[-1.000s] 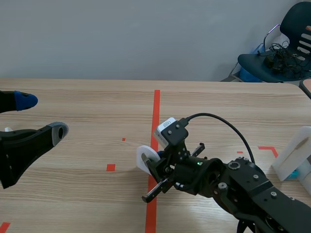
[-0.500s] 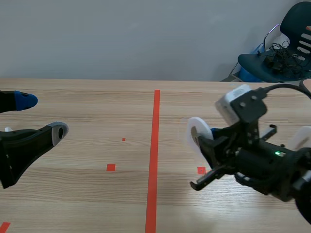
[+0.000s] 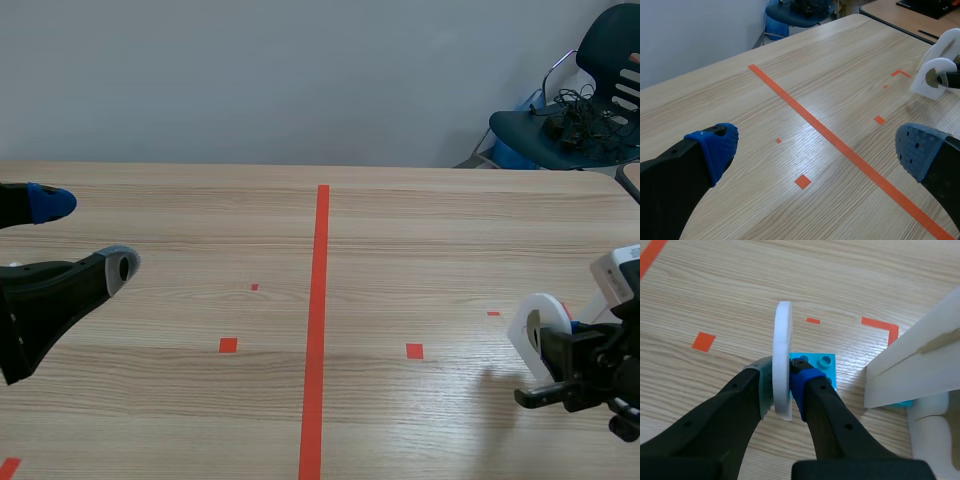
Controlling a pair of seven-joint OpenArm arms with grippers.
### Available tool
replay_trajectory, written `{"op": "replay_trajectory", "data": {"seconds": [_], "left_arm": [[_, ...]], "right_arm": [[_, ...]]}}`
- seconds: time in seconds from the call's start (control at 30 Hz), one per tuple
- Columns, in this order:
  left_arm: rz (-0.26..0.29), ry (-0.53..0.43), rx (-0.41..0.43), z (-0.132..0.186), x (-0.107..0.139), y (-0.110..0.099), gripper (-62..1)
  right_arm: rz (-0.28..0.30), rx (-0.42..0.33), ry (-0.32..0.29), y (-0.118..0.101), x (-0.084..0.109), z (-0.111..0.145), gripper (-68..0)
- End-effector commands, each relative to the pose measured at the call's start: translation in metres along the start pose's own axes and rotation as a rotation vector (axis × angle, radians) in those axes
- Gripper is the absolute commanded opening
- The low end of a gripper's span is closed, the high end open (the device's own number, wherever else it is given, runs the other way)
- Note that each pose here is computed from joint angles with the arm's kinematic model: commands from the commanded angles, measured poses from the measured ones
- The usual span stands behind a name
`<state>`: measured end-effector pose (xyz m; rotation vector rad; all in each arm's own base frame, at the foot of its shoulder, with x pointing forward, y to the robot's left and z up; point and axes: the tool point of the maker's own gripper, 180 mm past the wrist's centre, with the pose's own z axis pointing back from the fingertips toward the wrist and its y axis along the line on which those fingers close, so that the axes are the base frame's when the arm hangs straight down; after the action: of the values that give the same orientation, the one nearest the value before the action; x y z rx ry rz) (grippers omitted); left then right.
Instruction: Do the leaf sorting experiment
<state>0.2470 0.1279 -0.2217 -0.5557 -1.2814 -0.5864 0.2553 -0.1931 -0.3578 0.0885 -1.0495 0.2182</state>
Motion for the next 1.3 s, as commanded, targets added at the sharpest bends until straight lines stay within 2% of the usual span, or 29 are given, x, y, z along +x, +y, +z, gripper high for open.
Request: {"op": "replay_trajectory", "data": {"seconds": [0.0,0.17,0.27,0.33,0.43,0.47,0.6,0.73,0.8,0.83,0.87,0.97,1.0,1.13,1.27], "left_arm": [[0.005,-0.036,0.003,0.000,0.008,0.001,1.4],[0.004,-0.036,0.003,0.000,0.008,0.001,1.4],[0.004,-0.036,0.003,0.000,0.008,0.001,1.4],[0.004,-0.036,0.003,0.000,0.008,0.001,1.4],[0.004,-0.036,0.003,0.000,0.008,0.001,1.4],[0.004,-0.036,0.003,0.000,0.008,0.001,1.4],[0.004,-0.039,0.003,0.000,0.009,0.001,1.4],[0.004,-0.044,0.003,0.000,0.009,0.001,1.4],[0.004,-0.049,0.003,0.000,0.010,0.001,1.4],[0.004,-0.050,0.003,0.000,0.011,0.001,1.4],[0.004,-0.050,0.003,0.000,0.011,0.001,1.4],[0.004,-0.049,0.003,0.000,0.010,0.001,1.4],[0.002,-0.047,0.001,0.000,0.010,0.001,1.4],[0.001,-0.045,0.001,0.000,0.010,0.001,1.4],[0.000,-0.037,0.000,0.000,0.009,0.001,1.4]], "right_arm": [[-0.015,-0.003,-0.041,-0.004,0.009,-0.007,-63.8],[-0.051,-0.017,-0.010,-0.010,-0.008,-0.016,-63.8],[-0.043,-0.045,-0.003,-0.015,-0.010,-0.015,-62.4],[-0.023,-0.053,-0.012,-0.018,-0.009,-0.015,-54.2],[-0.019,-0.063,-0.067,-0.023,0.003,-0.014,-37.4],[-0.016,-0.066,-0.078,-0.024,0.007,-0.013,-35.0],[0.000,-0.062,-0.141,-0.023,0.034,-0.010,-34.7],[0.005,-0.008,-0.236,-0.010,0.080,-0.003,-33.8],[0.022,0.004,-0.255,-0.004,0.100,0.002,-33.3],[0.032,0.008,-0.252,-0.002,0.106,0.005,-31.0],[0.035,0.015,-0.250,0.001,0.112,0.007,-26.5],[0.053,0.058,-0.259,0.013,0.124,0.013,-4.8],[0.065,0.070,-0.259,0.017,0.125,0.014,0.4],[0.099,0.156,-0.244,0.046,0.122,0.028,0.4],[0.198,0.234,-0.259,0.075,0.132,0.056,0.4]]}}
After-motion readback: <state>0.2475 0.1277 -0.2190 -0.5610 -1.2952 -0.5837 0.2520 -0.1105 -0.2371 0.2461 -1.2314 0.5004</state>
